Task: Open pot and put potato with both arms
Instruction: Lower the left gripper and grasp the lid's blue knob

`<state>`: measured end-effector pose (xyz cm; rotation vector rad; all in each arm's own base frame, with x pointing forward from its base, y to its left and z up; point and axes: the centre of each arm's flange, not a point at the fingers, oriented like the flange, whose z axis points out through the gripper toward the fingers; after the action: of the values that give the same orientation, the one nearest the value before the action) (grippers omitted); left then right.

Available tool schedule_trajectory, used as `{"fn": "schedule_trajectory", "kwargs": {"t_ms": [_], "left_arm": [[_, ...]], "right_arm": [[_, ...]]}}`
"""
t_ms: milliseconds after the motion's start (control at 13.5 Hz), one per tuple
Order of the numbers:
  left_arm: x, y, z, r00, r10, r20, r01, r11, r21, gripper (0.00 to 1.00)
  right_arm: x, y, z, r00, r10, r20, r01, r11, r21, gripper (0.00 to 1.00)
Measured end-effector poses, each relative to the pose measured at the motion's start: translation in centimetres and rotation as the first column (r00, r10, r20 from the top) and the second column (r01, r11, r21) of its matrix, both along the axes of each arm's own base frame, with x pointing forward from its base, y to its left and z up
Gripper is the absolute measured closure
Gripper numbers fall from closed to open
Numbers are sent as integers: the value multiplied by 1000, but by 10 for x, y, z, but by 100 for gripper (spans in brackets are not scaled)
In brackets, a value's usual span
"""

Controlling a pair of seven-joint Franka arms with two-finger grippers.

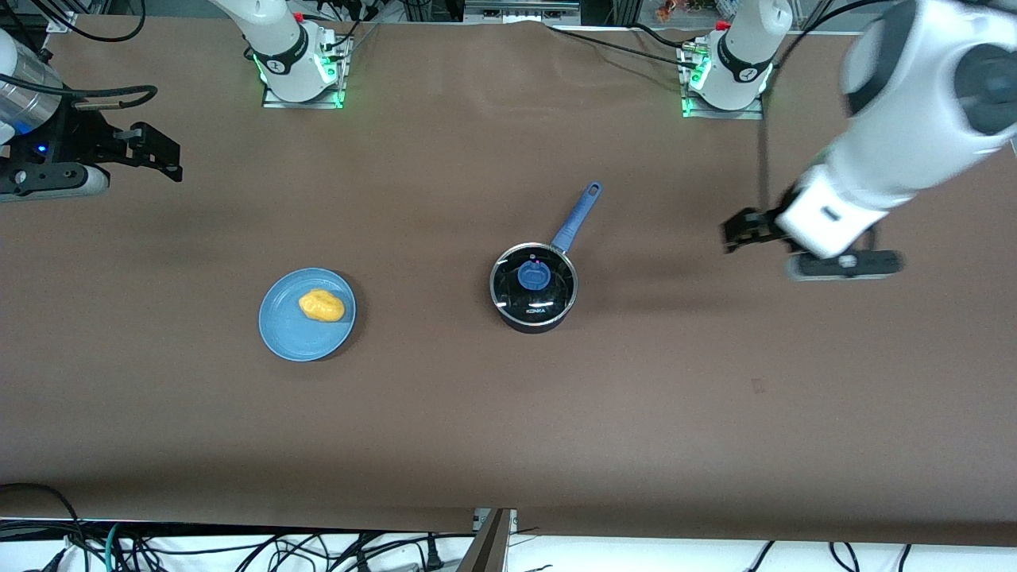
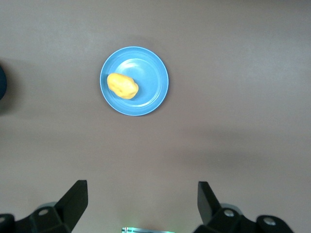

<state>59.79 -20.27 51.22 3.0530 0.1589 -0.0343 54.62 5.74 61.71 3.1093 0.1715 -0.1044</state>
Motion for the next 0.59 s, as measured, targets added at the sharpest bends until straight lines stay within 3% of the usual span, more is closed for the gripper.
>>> {"fn": "schedule_trajectory", "kwargs": {"t_ms": [297, 595], "left_arm": [[0, -124, -102, 993, 121, 7, -120, 992, -49, 0], [-20, -201, -161, 993, 117, 0, -117, 993, -31, 0]], "right_arm": [[0, 0, 0, 1000, 0, 0, 0, 1000, 0, 0], [0, 0, 0, 1000, 0, 1, 0, 1000, 0, 0]]}}
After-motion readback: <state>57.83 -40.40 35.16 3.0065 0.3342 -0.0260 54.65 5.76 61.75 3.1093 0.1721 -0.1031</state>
